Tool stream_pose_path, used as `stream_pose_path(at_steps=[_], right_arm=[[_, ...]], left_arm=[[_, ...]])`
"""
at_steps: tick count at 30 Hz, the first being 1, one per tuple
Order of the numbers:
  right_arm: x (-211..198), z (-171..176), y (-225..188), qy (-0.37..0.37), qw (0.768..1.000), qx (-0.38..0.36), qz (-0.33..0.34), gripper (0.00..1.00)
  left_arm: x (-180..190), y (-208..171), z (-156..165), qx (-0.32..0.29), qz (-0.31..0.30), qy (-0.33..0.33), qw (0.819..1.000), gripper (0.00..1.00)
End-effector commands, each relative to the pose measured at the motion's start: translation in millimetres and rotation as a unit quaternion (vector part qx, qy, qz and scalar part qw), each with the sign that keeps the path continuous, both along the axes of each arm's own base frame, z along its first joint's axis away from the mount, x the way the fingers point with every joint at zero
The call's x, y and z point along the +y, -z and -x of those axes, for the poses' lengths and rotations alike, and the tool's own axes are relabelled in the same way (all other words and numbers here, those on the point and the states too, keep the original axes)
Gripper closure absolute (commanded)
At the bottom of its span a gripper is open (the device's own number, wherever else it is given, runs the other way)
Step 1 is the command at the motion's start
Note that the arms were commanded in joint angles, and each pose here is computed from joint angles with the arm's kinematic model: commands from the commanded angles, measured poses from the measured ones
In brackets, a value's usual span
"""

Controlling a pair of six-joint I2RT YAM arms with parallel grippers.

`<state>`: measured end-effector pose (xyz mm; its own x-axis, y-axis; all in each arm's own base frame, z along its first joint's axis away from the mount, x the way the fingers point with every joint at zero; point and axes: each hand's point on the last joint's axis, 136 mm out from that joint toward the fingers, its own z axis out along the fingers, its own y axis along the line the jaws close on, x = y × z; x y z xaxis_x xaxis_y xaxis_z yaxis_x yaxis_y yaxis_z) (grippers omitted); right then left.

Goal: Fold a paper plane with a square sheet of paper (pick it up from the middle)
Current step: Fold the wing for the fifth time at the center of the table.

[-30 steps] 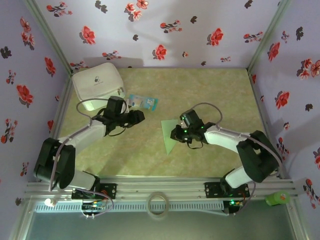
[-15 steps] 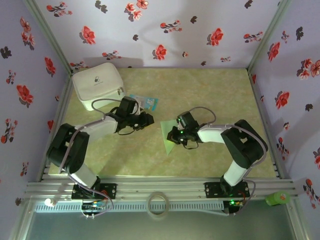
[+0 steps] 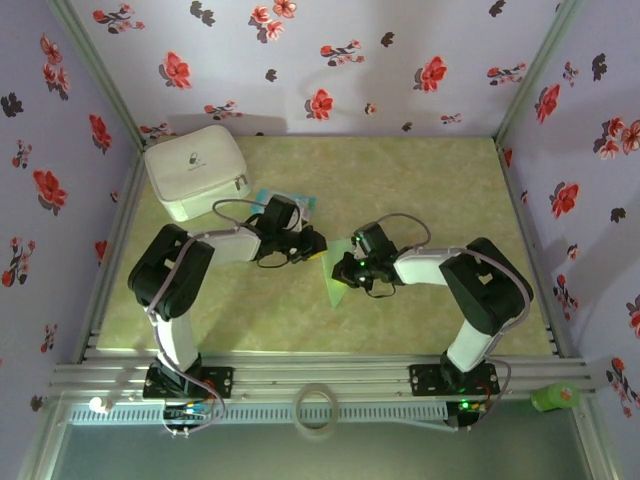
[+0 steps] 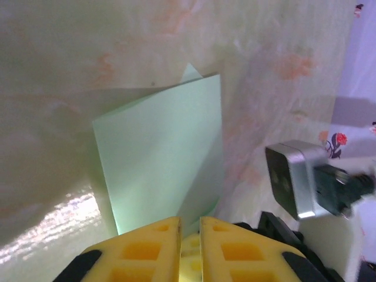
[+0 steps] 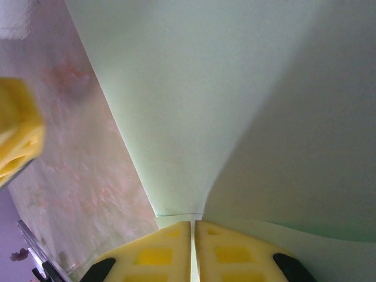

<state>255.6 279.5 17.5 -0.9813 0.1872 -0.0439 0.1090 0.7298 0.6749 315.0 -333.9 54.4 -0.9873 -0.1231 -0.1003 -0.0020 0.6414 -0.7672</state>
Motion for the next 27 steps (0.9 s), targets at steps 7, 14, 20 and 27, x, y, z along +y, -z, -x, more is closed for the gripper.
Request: stream_pose_path(at_steps=[7,14,20,27], right_arm=[[-6.2,-5.4,-17.2,0.01,1.0,-0.019,0.016,0.84],[-50.5,-24.9,-40.4,0.085,0.996,-0.037,0.016,0.68],[-65.0,-33.4,-26.2,0.132,0.991,0.011,-0.033,0.64],[-59.4,-32.5,-16.3,0.131,0.99,0.033,-0.045,0.64]], left_arm=[[4.1,37.4,-6.9,0.022,-0.036,-0.016,0.999,0.89],[19.6,55.1,4.9,0.034,-0.057,-0.02,0.998,0.92],[27.1,57.3,7.6,0.033,-0.059,-0.023,0.997,0.93],[28.6,57.7,8.1,0.034,-0.059,-0.023,0.997,0.93]])
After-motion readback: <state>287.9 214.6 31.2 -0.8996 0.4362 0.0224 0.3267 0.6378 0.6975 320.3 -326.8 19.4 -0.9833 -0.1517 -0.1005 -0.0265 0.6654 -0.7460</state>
